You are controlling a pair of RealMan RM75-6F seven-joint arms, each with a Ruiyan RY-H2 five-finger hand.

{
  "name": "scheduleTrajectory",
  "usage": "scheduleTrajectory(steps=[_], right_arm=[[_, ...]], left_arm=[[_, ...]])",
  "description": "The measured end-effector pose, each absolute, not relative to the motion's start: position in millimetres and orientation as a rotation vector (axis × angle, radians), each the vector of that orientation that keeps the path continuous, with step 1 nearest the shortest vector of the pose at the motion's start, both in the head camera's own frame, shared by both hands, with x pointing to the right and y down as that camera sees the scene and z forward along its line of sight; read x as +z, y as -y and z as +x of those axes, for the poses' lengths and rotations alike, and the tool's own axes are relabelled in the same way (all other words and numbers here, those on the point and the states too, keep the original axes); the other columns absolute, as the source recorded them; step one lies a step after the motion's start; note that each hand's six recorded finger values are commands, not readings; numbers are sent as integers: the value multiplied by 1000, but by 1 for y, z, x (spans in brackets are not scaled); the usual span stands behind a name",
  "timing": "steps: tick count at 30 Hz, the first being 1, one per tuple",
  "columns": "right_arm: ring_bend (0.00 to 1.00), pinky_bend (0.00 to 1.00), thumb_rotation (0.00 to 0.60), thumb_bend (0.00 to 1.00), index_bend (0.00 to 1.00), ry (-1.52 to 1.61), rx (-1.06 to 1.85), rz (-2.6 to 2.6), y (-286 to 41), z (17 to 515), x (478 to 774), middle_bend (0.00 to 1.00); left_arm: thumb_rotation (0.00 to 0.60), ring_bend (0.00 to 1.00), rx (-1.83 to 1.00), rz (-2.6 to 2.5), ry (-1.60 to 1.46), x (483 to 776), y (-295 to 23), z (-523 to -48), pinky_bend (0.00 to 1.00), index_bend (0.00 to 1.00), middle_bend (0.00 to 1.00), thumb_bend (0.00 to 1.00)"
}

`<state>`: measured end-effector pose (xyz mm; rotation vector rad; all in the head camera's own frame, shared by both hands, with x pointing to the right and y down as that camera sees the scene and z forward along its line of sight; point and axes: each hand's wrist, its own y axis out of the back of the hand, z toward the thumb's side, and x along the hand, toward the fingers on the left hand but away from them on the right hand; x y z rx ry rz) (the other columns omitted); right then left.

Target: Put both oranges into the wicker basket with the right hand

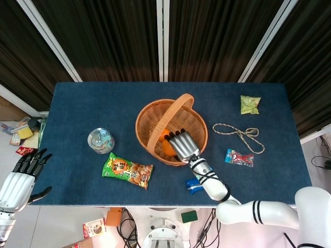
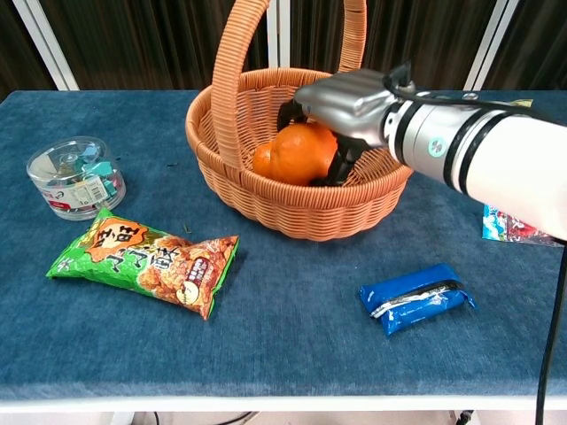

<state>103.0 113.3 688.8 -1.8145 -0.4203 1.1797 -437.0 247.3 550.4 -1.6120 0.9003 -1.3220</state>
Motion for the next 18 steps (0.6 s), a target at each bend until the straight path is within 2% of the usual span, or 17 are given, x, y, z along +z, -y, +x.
scheduleTrajectory(steps=[1, 3, 5, 6, 9, 18], right_arm=[[277, 294, 600, 287, 398, 402, 1190, -1809, -115, 104, 691, 309], [92, 200, 600, 279, 211, 359, 1216, -1794, -118, 106, 696, 160], [6, 97, 600, 262, 66, 327, 1237, -1784, -119, 107, 700, 46], [0, 50, 600, 247, 25, 309, 1247, -1780, -120, 108, 700, 16], [0, 0, 600, 212, 0, 299, 1244, -1783, -121, 106, 697, 0], [0, 0, 600, 216, 0, 392, 1155, -1783, -113, 111, 665, 0]], left_arm=[[600, 0, -1320, -1612, -903, 550, -247, -437, 118, 101, 25, 128], [600, 0, -1318, -1613, -906, 549, -248, -438, 118, 101, 25, 128], [600, 0, -1315, -1613, -906, 548, -249, -438, 118, 101, 25, 128], [600, 0, -1314, -1613, -906, 548, -249, -438, 118, 101, 25, 128], [600, 0, -1315, -1613, -901, 549, -249, -437, 118, 101, 25, 129], [600, 0, -1329, -1608, -895, 552, -247, -436, 118, 102, 25, 128]])
